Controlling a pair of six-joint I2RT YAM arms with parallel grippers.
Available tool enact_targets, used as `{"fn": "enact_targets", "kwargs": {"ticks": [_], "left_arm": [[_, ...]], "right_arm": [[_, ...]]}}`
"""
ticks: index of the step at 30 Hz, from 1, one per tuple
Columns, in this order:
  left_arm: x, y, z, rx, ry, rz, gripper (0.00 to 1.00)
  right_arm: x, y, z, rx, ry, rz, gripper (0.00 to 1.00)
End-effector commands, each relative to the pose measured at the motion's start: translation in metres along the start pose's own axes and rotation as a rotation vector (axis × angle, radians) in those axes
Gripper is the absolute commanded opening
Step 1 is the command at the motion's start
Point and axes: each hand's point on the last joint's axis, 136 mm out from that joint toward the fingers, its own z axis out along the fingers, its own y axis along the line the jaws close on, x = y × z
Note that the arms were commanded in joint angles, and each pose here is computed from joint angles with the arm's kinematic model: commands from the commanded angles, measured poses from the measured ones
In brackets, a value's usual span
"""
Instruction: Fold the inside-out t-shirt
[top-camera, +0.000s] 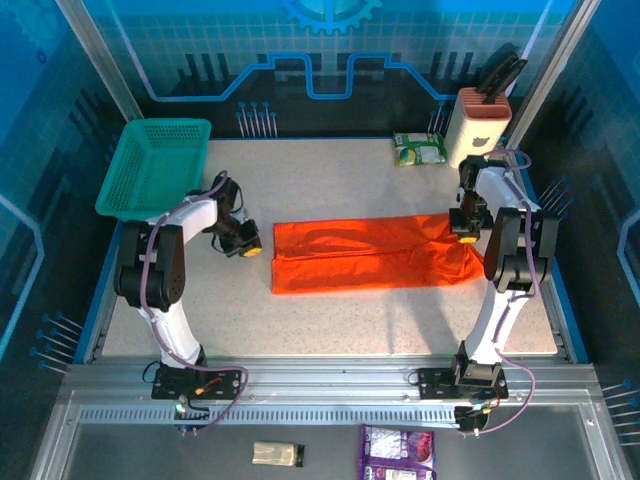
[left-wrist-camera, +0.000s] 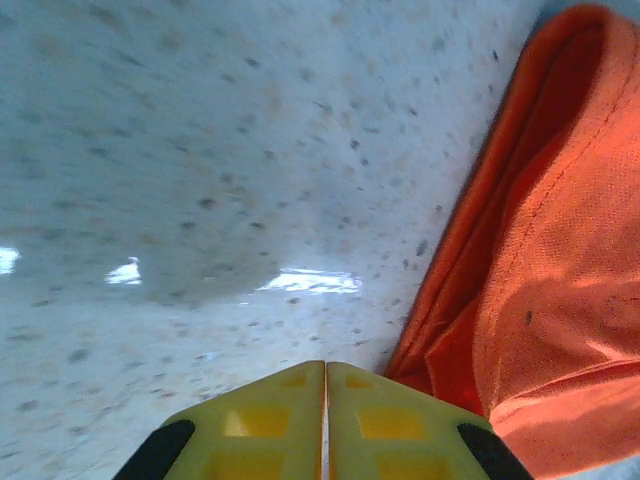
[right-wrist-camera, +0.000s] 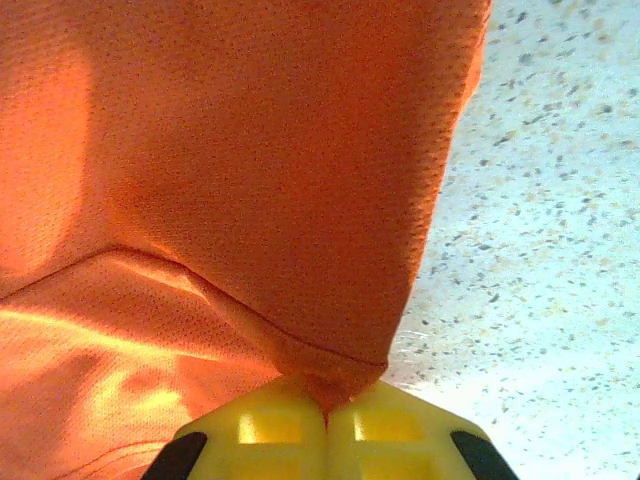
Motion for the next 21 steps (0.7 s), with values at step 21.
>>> {"fn": "enact_targets", "kwargs": {"ticks": [21], "left_arm": [[0.032,-0.014,0.057,0.12,0.134,-0.039,0.07]], "right_arm": [[0.072,0.251,-0.121,-0.464,-0.077,-0.393,0.0]]}}
